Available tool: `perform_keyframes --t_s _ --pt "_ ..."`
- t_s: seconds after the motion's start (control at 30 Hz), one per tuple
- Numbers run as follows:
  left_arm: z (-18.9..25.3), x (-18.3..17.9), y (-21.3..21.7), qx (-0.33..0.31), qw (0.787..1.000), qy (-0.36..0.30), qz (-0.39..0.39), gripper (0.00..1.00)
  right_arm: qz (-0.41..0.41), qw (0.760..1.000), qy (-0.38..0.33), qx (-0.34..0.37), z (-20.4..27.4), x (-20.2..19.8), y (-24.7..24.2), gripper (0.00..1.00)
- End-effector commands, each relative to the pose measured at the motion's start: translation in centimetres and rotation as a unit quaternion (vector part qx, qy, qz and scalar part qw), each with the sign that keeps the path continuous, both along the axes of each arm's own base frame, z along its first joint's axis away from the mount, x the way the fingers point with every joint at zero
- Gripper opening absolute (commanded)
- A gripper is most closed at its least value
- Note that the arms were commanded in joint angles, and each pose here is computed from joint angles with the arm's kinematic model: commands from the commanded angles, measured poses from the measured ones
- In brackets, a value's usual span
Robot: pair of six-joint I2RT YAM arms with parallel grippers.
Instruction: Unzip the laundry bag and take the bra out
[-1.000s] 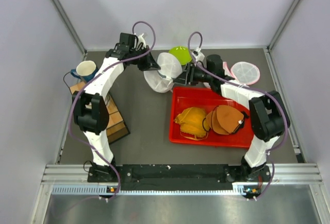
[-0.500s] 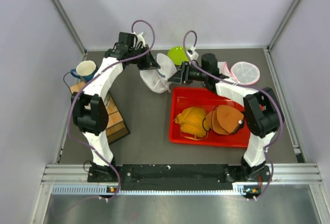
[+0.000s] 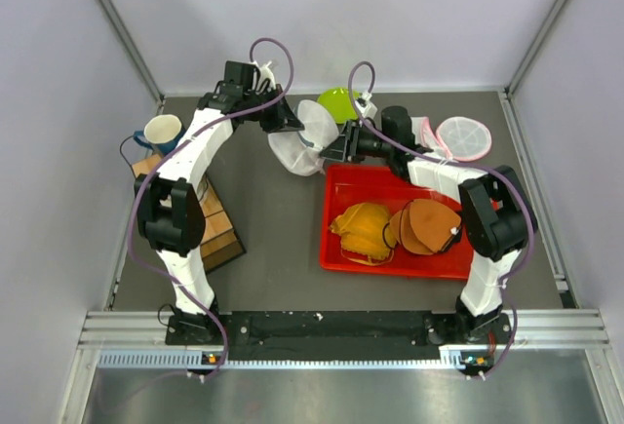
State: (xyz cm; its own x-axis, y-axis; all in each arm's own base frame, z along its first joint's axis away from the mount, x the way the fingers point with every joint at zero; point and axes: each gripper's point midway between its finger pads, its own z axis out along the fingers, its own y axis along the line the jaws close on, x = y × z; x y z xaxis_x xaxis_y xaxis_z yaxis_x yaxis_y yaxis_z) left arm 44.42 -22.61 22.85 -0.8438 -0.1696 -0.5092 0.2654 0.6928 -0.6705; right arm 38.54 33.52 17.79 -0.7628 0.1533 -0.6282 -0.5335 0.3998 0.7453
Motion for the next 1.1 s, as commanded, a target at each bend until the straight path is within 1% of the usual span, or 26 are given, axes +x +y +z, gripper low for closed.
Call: perform_keyframes --t_s 0.0,0.1,0.13,0.17,0.2,0.27,0.3,0.4,0.6,0.83,0.93,1.07 --pt "4.0 -0.5 -0.2 -0.022 0.998 -0.058 -0.013 0.00 0.002 0.999 -0.042 0.020 2.7 -0.1 0.6 0.35" --pt "4.1 -0.4 -0.1 -0.021 0.998 -0.060 -0.012 0.00 0.002 0.999 -0.041 0.020 2.8 0.0 0.6 0.29" --pt "4.1 -0.4 -0.1 -0.021 0.998 -0.061 -0.012 0.00 0.001 0.999 -0.042 0.018 2.8 0.0 0.5 0.25" --pt "4.1 -0.4 -0.1 -0.021 0.998 -0.061 -0.011 0.00 0.001 0.999 -0.043 0.016 2.7 0.0 0.6 0.23" --pt "4.2 -0.4 -0.1 -0.022 0.998 -0.061 -0.012 0.00 -0.001 0.999 -0.041 0.013 2.5 0.0 0.5 0.18" --pt "4.3 -0.4 -0.1 -0.022 0.998 -0.063 -0.013 0.00 -0.002 0.999 -0.043 0.008 2.4 -0.1 0.3 0.13" --pt "4.2 -0.4 -0.1 -0.021 0.998 -0.062 -0.013 0.00 -0.006 0.999 -0.043 0.006 2.3 0.0 0.2 0.07" --pt "4.2 -0.4 -0.1 -0.020 0.998 -0.063 -0.014 0.00 -0.010 0.999 -0.042 -0.006 1.8 -0.2 -0.1 0.01" --pt "4.0 -0.5 0.2 -0.014 0.998 -0.061 -0.015 0.00 -0.017 0.999 -0.041 -0.023 0.7 -0.5 -1.0 0.00" --pt "3.7 -0.2 1.4 -0.005 0.998 -0.062 -0.009 0.00 -0.014 0.998 -0.027 -0.052 -1.7 -1.0 -2.3 0.00" --pt "3.2 0.3 1.6 -0.004 0.998 -0.056 -0.003 0.00 -0.012 0.997 -0.026 -0.075 -2.6 -1.3 -2.8 0.00" --pt "1.9 2.2 1.4 -0.007 0.999 -0.043 0.016 0.00 -0.009 0.998 -0.031 -0.063 -1.6 -1.6 -2.3 0.00"
